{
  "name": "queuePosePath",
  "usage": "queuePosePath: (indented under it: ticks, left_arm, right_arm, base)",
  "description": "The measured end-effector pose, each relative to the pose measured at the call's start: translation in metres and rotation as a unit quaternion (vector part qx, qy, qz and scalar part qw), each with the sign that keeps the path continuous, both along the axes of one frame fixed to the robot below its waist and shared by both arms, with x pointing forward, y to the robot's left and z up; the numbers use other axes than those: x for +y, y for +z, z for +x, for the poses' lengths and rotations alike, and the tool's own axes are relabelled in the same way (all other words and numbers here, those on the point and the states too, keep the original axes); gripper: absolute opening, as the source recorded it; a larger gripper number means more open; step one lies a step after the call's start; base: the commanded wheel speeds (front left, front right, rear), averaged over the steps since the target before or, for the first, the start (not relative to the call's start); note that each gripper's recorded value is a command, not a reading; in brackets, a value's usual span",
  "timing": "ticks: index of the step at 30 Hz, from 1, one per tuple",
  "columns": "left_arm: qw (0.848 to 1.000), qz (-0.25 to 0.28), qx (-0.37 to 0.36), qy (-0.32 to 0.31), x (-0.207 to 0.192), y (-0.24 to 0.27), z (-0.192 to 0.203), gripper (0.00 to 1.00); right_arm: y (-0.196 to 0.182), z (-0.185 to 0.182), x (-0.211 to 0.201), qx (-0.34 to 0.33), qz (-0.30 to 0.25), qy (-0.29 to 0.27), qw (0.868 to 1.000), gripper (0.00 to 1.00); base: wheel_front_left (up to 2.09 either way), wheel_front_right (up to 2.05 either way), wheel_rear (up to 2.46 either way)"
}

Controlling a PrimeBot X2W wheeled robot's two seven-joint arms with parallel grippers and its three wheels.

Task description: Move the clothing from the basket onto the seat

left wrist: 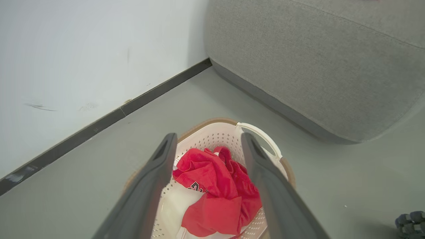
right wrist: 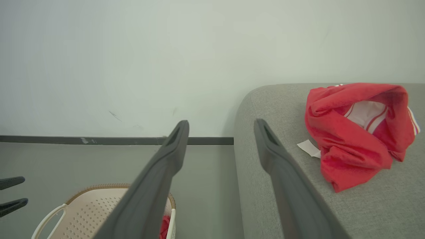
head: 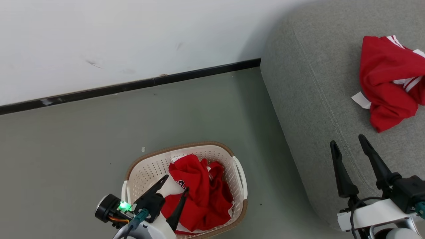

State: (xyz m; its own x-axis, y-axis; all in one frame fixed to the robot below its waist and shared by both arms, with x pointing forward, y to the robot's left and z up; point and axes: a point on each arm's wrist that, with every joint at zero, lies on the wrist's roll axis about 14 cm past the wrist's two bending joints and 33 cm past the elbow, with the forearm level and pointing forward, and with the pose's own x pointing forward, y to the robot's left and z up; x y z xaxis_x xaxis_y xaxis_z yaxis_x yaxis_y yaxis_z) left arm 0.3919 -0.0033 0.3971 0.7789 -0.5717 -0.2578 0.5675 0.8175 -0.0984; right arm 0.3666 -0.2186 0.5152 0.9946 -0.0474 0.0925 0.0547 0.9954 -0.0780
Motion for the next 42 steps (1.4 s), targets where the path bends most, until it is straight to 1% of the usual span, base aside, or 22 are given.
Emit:
queuePosePath:
  ticks: [7, 11, 18, 27, 35, 42]
  left_arm:
    - [0.998, 0.031, 0.013, -0.053, -0.017, -0.028, 0.004, 1.0]
    - [0.996, 0.04, 0.022, -0.08, -0.027, -0.043, 0.007, 1.0]
    - [0.989, 0.059, 0.036, -0.13, -0.044, -0.072, 0.008, 1.0]
    - [0.983, 0.075, 0.061, -0.159, -0.051, -0.11, 0.014, 1.0]
    - [0.972, 0.108, 0.083, -0.193, -0.049, -0.15, 0.01, 1.0]
    - [0.958, 0.136, 0.098, -0.232, -0.048, -0.182, 0.0, 1.0]
  right_arm:
    - [-0.007, 0.014, -0.007, 0.008, -0.003, -0.01, 1.0, 1.0]
    - [-0.011, 0.024, -0.013, 0.011, -0.005, -0.017, 1.0, 1.0]
    - [-0.019, 0.04, -0.018, 0.016, -0.003, -0.023, 1.0, 1.0]
    - [-0.033, 0.057, -0.022, 0.027, -0.001, -0.025, 0.999, 1.0]
    - [-0.042, 0.071, -0.027, 0.033, -0.004, -0.028, 0.999, 1.0]
    - [-0.043, 0.087, -0.029, 0.026, -0.006, -0.025, 0.999, 1.0]
  base:
    - [0.0, 0.0, 0.0]
    - [0.0, 0.0, 0.0]
    - [0.0, 0.0, 0.0]
    - [0.0, 0.0, 0.0]
    - [0.0, 0.0, 0.0]
    - [0.0, 0.0, 0.0]
